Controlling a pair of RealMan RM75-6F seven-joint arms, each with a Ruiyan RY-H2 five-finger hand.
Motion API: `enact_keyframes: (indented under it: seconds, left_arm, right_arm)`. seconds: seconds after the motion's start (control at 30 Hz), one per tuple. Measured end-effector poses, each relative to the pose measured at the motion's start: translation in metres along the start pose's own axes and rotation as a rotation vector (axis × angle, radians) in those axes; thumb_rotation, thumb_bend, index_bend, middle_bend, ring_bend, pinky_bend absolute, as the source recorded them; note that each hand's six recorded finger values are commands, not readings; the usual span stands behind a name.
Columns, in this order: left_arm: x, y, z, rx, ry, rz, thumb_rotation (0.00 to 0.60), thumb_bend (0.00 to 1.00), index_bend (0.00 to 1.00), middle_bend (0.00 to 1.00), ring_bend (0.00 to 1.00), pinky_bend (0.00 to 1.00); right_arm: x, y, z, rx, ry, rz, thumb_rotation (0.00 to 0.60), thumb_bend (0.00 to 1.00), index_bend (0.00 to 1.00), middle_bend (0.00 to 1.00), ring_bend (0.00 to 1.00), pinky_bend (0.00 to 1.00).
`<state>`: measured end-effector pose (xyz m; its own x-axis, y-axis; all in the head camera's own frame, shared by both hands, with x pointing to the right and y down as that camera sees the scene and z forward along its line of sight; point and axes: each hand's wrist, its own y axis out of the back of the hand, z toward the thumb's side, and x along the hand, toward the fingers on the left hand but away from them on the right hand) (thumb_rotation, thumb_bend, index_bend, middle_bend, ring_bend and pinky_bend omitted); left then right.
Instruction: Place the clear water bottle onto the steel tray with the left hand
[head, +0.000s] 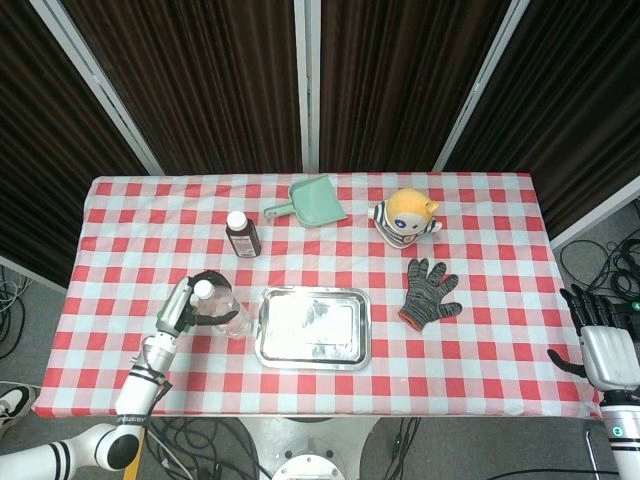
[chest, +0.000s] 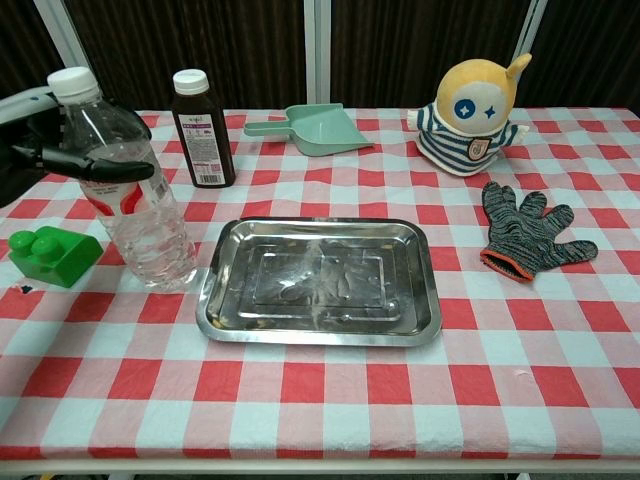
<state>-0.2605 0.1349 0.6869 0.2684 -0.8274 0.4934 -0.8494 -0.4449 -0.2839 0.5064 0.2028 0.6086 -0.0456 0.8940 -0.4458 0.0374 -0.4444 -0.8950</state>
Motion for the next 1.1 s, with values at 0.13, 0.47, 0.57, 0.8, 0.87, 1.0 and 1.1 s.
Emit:
enact_keyframes:
  seconds: [0.13,0.47,0.57,0.8,0.87,1.0,1.1]
  left_arm:
    - [0.011,0.011,0.03,0.031,-0.07,0.01,0.6,0.22,0.58,0.63,0.49,0.56]
    - [0.035,0.04,0.134,0.176,-0.26,0.012,0.6,0.23,0.59,0.65,0.51,0.57]
    - [0.029,0.036,0.124,0.189,-0.22,-0.014,0.6,0.23,0.59,0.65,0.51,0.57]
    - [0.029,0.026,0.11,0.206,-0.18,-0.046,0.6,0.24,0.59,0.64,0.51,0.57]
    - [0.036,0.031,0.137,0.205,-0.251,-0.023,0.6,0.24,0.59,0.64,0.51,0.57]
    - [0.04,0.042,0.156,0.2,-0.298,0.013,0.6,0.24,0.58,0.63,0.5,0.57]
    - [0.035,0.038,0.127,0.207,-0.223,-0.013,0.6,0.24,0.58,0.63,0.5,0.56]
  right_arm:
    - [0.0,0.002,0.0,-0.002,0.0,-0.004,0.6,0.12,0.0,0.0,0.0,0.0]
    - [0.001,0.006,0.003,-0.008,0.009,-0.015,0.6,0.12,0.0,0.0,0.0,0.0]
    - [0.002,0.007,0.003,-0.011,0.011,-0.019,0.6,0.12,0.0,0.0,0.0,0.0]
    - [0.001,0.008,0.002,-0.011,0.005,-0.02,0.6,0.12,0.0,0.0,0.0,0.0]
    - [0.0,0.008,0.002,-0.011,0.005,-0.02,0.6,0.12,0.0,0.0,0.0,0.0]
    - [0.001,0.007,0.001,-0.015,0.003,-0.016,0.6,0.12,0.0,0.0,0.0,0.0]
    - [0.001,0.006,0.0,-0.014,0.002,-0.011,0.6,0.12,0.0,0.0,0.0,0.0]
